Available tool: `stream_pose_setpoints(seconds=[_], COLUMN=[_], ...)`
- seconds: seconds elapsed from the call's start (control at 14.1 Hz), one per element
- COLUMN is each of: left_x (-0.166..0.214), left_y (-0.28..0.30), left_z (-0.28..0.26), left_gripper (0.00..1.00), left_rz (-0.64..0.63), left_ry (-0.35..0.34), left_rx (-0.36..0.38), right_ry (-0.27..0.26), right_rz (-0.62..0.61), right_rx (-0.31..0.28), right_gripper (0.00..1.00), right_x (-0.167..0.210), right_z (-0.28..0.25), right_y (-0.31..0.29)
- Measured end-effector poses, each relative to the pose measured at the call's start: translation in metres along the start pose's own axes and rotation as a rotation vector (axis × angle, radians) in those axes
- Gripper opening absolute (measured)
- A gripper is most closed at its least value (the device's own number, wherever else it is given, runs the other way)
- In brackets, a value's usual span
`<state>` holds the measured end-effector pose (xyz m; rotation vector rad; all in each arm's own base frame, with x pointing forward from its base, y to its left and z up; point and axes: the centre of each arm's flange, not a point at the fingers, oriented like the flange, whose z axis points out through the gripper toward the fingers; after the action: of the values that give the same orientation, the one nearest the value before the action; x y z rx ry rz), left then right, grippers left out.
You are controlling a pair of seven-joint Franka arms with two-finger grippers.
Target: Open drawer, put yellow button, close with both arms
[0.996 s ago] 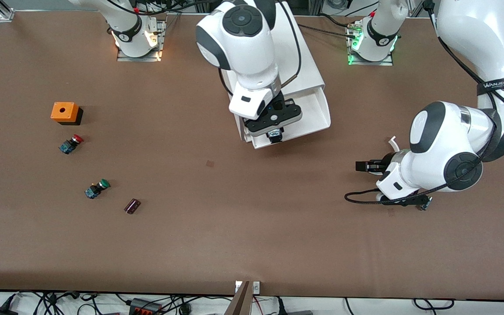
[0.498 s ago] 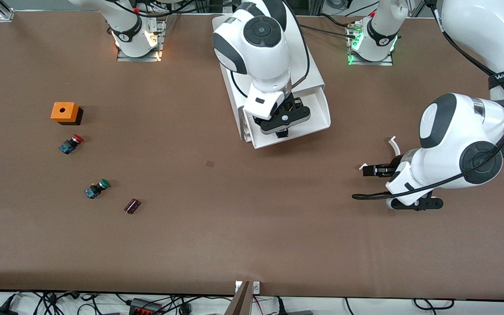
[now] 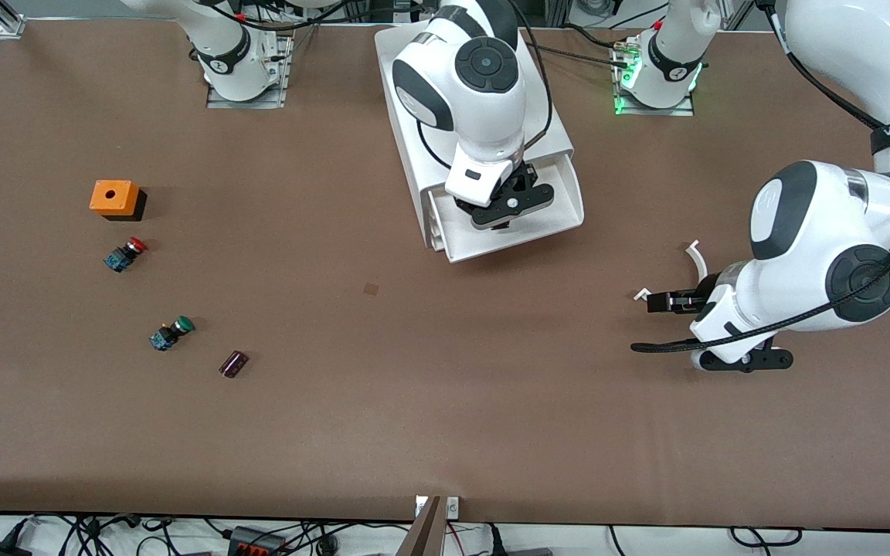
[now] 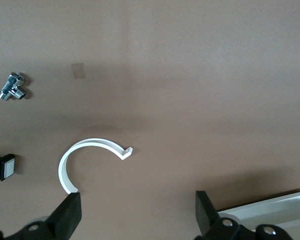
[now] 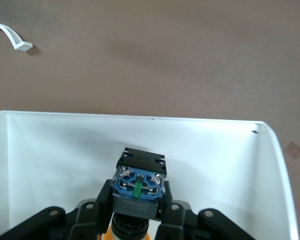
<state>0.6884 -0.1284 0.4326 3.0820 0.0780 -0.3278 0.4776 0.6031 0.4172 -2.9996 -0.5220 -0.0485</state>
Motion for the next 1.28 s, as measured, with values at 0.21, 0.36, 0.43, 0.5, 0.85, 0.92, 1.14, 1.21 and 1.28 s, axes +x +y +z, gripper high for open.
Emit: stream_pose_setpoints(seconds=[0.21, 0.36, 0.43, 0.5, 0.85, 0.92, 1.14, 1.21, 1.28], left_x=[0.0, 0.0, 0.0, 0.0, 0.0, 0.0, 0.002, 0.002, 0.002], left_y=[0.0, 0.0, 0.0, 0.0, 0.0, 0.0, 0.003, 0.005, 0.008], left_z=[0.0, 0.0, 0.0, 0.0, 0.0, 0.0, -0.001, 0.0, 0.002], left_gripper=[1.0, 1.0, 1.0, 1.0, 1.0, 1.0, 1.0, 1.0, 1.0], left_rz=[0.0, 0.0, 0.0, 0.0, 0.0, 0.0, -0.005, -0.01, -0.023], left_ry=[0.0, 0.0, 0.0, 0.0, 0.0, 0.002, 0.021, 0.027, 0.031], left_rx=[0.0, 0.0, 0.0, 0.0, 0.0, 0.0, -0.005, -0.006, -0.007], right_ry=[-0.016, -0.019, -0.017, -0.016, -0.003, 0.007, 0.046, 0.058, 0.07], right_rz=[-0.012, -0.014, -0.013, -0.011, 0.002, 0.01, 0.07, 0.104, 0.142], right_rx=[-0.009, -0.011, -0.01, -0.011, -0.017, -0.018, -0.023, -0.027, -0.032], right_gripper=[0.4, 0.4, 0.41, 0.45, 0.93, 1.0, 1.0, 1.0, 1.0], right_x=[-0.005, -0.006, -0.006, -0.005, 0.0, 0.003, 0.024, 0.033, 0.043], right_z=[0.014, 0.017, 0.016, 0.016, 0.011, 0.006, -0.029, -0.047, -0.063], right_y=[-0.009, -0.011, -0.01, -0.01, -0.003, 0.001, 0.039, 0.063, 0.091])
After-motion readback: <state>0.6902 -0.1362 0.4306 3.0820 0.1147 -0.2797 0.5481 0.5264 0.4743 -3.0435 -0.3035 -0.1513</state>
